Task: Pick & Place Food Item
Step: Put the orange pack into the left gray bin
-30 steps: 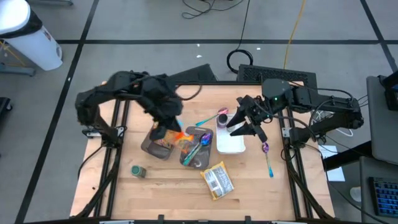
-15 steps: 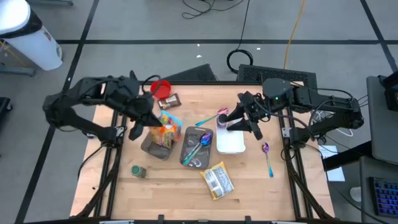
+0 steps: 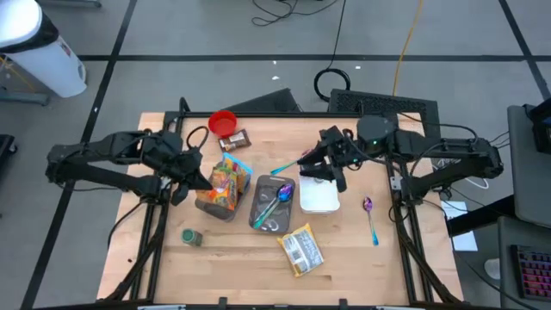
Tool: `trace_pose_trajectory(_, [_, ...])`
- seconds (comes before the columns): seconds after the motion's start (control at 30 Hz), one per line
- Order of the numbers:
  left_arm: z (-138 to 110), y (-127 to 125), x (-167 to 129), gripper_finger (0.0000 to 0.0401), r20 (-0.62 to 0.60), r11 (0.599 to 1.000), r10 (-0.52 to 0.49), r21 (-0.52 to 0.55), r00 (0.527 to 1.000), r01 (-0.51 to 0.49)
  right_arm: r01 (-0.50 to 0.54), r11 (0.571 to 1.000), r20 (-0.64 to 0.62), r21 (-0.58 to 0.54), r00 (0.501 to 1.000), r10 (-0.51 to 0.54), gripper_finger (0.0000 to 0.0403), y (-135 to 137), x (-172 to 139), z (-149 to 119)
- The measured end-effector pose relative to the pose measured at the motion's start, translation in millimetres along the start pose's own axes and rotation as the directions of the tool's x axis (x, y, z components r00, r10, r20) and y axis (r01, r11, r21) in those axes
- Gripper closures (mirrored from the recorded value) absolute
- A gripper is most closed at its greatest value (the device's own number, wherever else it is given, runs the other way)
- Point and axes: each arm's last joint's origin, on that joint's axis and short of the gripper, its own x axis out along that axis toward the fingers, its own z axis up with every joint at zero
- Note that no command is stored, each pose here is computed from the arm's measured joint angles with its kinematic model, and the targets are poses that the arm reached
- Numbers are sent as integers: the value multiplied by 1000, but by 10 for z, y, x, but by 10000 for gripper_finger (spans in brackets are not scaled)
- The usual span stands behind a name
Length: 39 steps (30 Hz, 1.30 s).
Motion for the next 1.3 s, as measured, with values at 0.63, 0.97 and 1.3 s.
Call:
trace_pose_trajectory(0.63, [-403, 473, 244, 399, -73, 999, -34, 8, 997, 34, -47, 983, 213, 177, 977, 8, 232, -286, 158, -482])
trace_pose_trajectory(0.97, [-499, 692, 364, 399, -18, 999, -50, -19, 999, 50, 2, 987, 233, 158, 972, -39, 232, -377, 133, -456])
trace_pose_trajectory(1.3, [-641, 858, 464, 398, -16, 999, -13, -44, 1000, 13, 14, 987, 239, 159, 970, -52, 232, -470, 98, -416])
